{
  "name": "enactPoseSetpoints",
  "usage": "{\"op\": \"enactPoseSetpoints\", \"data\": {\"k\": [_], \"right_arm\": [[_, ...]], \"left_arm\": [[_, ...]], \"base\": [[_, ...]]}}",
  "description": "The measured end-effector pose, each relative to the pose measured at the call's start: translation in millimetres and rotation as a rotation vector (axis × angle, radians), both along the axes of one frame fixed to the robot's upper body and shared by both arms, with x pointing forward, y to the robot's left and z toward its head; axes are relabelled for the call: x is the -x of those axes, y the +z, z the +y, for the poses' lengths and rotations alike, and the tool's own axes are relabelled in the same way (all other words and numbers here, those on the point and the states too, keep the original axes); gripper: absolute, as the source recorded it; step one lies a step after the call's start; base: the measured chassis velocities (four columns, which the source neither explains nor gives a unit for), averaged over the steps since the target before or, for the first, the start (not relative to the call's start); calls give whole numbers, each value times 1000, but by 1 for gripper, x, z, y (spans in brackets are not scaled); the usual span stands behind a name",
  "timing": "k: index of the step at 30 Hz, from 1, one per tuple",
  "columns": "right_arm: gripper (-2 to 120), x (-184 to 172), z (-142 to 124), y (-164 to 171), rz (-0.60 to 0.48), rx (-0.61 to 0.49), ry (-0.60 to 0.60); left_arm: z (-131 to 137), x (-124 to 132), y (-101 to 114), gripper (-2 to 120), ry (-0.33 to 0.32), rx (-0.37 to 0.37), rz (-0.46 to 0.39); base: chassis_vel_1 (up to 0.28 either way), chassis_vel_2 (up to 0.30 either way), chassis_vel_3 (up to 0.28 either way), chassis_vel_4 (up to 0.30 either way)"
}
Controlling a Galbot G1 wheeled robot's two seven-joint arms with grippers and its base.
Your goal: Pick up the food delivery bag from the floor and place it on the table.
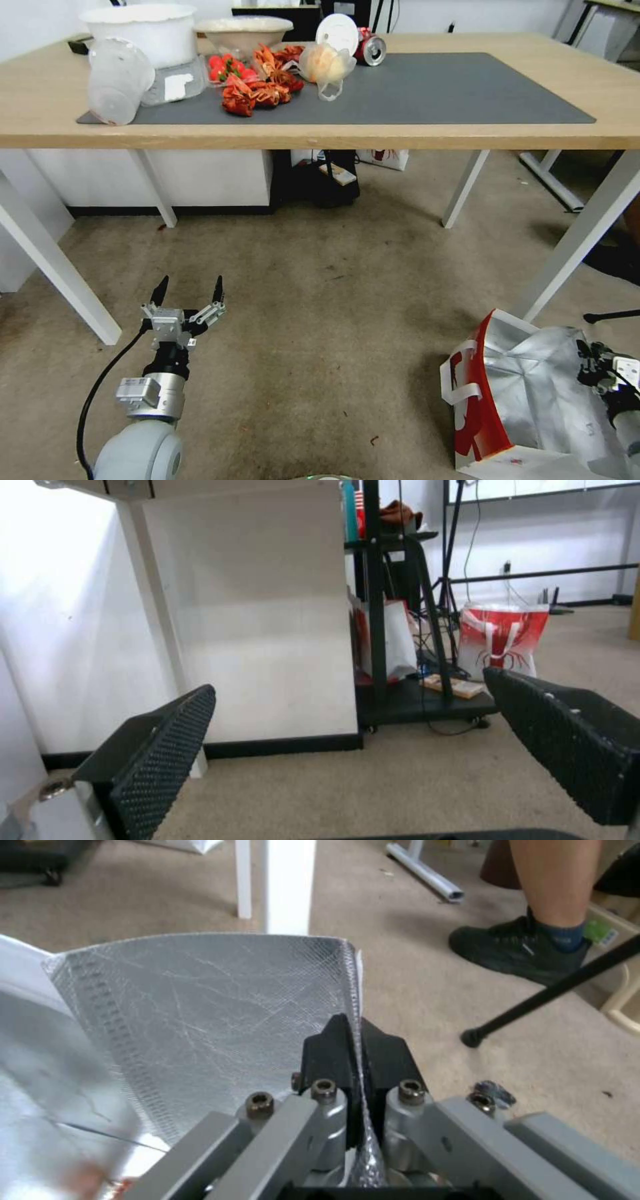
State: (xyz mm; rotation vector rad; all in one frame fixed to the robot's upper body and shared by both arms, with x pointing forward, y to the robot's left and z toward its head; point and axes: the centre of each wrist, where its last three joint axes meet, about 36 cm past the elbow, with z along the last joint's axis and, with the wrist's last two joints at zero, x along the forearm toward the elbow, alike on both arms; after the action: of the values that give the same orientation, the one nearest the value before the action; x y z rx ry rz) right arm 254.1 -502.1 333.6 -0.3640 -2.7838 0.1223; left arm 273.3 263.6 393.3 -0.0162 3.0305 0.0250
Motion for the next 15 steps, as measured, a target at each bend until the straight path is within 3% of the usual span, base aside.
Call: {"op": "enactPoseSetpoints", "data": {"k": [10, 15], "right_arm": [[0, -4, 32, 23, -90, -71, 43], [0, -14, 66, 59, -173, -95, 136]], "left_arm": [[-1, -2, -1, 100, 4, 3, -3], [3, -3, 0, 100, 15, -1, -7]], "base": [[0, 0, 0, 0], [0, 0, 0, 0]]}}
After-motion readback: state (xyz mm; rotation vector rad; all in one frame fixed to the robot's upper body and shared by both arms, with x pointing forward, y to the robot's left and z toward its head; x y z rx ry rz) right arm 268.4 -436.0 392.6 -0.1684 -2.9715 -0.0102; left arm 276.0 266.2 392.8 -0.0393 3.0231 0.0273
